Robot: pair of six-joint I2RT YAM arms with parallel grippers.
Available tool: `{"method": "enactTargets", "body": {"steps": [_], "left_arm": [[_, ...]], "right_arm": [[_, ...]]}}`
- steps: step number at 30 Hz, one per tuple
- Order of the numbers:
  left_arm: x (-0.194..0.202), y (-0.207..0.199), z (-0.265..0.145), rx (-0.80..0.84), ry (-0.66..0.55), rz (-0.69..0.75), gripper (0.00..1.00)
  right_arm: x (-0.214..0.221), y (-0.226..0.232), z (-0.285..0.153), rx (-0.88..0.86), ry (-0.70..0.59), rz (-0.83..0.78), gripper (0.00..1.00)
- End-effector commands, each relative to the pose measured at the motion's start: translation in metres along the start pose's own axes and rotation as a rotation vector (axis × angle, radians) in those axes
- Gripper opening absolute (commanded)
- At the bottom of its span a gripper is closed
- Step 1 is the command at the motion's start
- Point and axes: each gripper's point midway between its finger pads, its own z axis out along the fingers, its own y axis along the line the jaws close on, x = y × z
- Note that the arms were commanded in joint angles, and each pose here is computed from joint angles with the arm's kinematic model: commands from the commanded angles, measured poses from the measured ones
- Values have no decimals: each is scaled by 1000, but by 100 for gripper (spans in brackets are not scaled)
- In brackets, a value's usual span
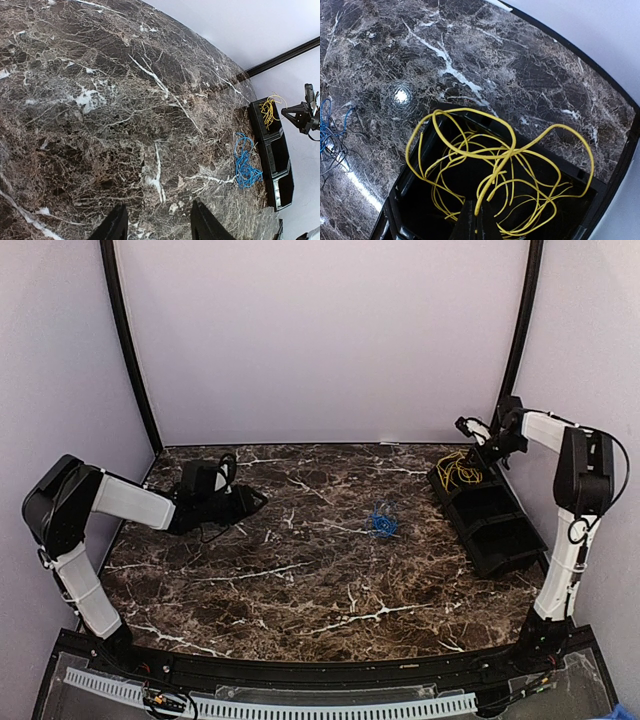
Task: Untangle the cables
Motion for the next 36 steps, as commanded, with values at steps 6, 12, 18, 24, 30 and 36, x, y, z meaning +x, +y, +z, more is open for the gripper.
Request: {"method": "enactTargets", "body": {"steps": [6,12,18,24,30,36], "left_arm": [[-7,-15,4,55,-6,5,45],[-7,-18,3,74,-3,4,44],[-5,-35,4,123,10,49,43],[-2,-56,9,151,30,117,43],[2,-81,14,180,52,182,43],[14,-99,23,206,84,221,43]], "right_arm": [[33,-10,25,18,120,121,0],[42,-15,25,52,165,148,0],[35,-9,-4,87,172,146,13],[27,-1,-45,148,166,140,25],[27,10,-73,174,183,139,32],[1,54,-77,67,94,66,35]]}}
